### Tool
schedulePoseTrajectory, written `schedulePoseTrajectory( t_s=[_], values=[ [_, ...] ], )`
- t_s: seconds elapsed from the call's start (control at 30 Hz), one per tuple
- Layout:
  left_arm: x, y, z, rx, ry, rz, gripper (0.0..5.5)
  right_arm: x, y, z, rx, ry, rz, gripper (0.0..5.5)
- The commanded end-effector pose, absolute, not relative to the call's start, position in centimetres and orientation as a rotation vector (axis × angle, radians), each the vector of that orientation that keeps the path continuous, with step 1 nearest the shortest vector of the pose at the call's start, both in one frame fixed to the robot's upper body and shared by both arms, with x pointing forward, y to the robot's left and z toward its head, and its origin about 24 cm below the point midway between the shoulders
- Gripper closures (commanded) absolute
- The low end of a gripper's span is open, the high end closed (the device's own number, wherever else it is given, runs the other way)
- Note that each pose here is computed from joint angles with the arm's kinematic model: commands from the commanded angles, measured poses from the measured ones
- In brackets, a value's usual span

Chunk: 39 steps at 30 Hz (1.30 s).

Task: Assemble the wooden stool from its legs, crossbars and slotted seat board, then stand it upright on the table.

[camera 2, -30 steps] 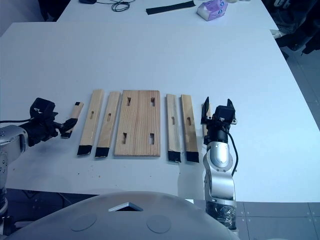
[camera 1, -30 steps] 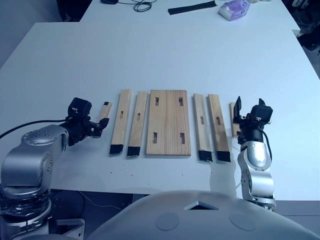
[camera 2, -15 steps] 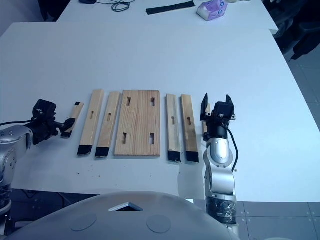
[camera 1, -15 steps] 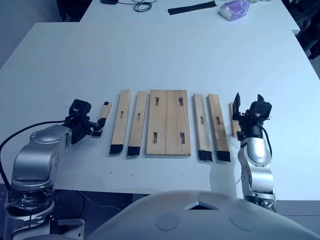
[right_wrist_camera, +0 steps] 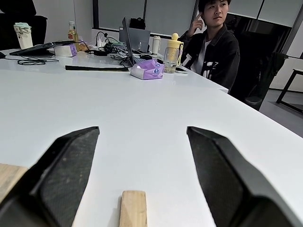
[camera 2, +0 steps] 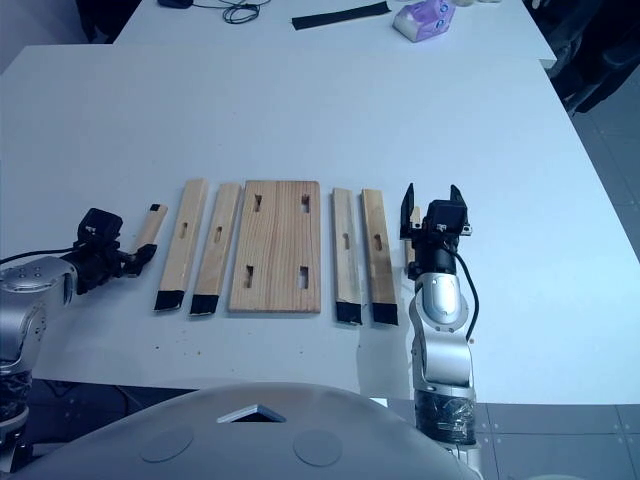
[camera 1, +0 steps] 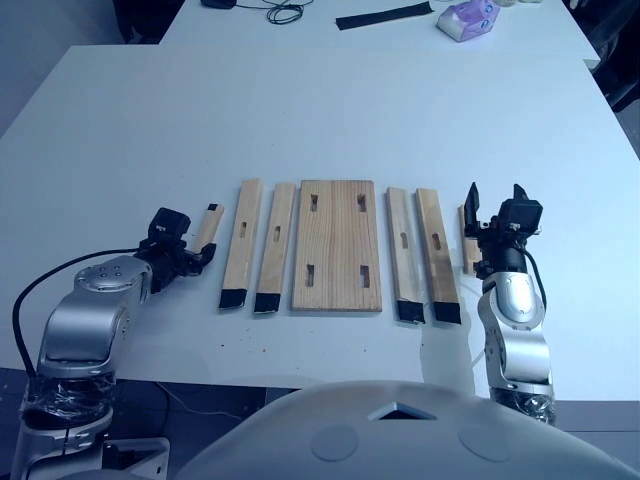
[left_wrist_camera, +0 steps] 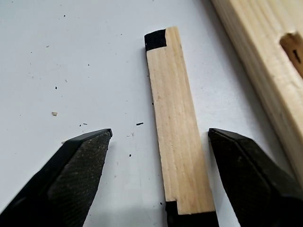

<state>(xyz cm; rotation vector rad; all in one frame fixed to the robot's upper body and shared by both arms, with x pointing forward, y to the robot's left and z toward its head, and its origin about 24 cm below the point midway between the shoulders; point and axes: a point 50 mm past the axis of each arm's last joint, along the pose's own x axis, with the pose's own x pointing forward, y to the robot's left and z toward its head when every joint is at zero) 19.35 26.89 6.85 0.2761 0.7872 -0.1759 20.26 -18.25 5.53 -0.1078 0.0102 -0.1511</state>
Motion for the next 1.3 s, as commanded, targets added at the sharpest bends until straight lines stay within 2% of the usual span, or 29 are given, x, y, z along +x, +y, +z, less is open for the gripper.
schedulePoseTrajectory(
  t_s=[0.03, 0.17, 0.63, 0.83, 0.97, 1.07, 1.2, 1.3],
  values=[
    [17.9, 26.7, 4.9, 0.156, 0.921, -0.186, 1.7, 20.2, -18.3, 5.6, -0.108, 0.025, -0.144, 2.09],
    [16.9, 27.2, 3.8, 0.134, 1.005, -0.17, 2.03, 20.2, -18.3, 5.6, -0.11, 0.03, -0.137, 2.09],
    [15.3, 27.7, 2.0, 0.148, 1.091, -0.199, 4.2, 20.4, -18.2, 5.7, -0.116, 0.035, -0.12, 2.09],
    [16.0, 28.3, 2.0, 0.124, 1.072, -0.147, 4.2, 20.7, -18.3, 5.7, -0.118, 0.029, -0.118, 2.09],
    [18.8, 28.7, 4.0, 0.091, 0.938, -0.083, 4.2, 20.9, -18.6, 6.2, -0.125, 0.016, -0.12, 2.09],
    [21.8, 28.5, 6.8, 0.173, 0.755, -0.081, 4.2, 21.2, -19.7, 6.8, -0.144, -0.002, -0.127, 2.09],
    [24.9, 26.3, 11.5, 0.223, 0.473, -0.21, 4.2, 21.7, -22.1, 8.6, -0.146, -0.03, -0.101, 2.09],
    [25.8, 24.9, 13.5, 0.201, 0.356, -0.341, 4.2, 22.4, -22.7, 10.5, -0.125, -0.066, 0.018, 2.09]
  ],
)
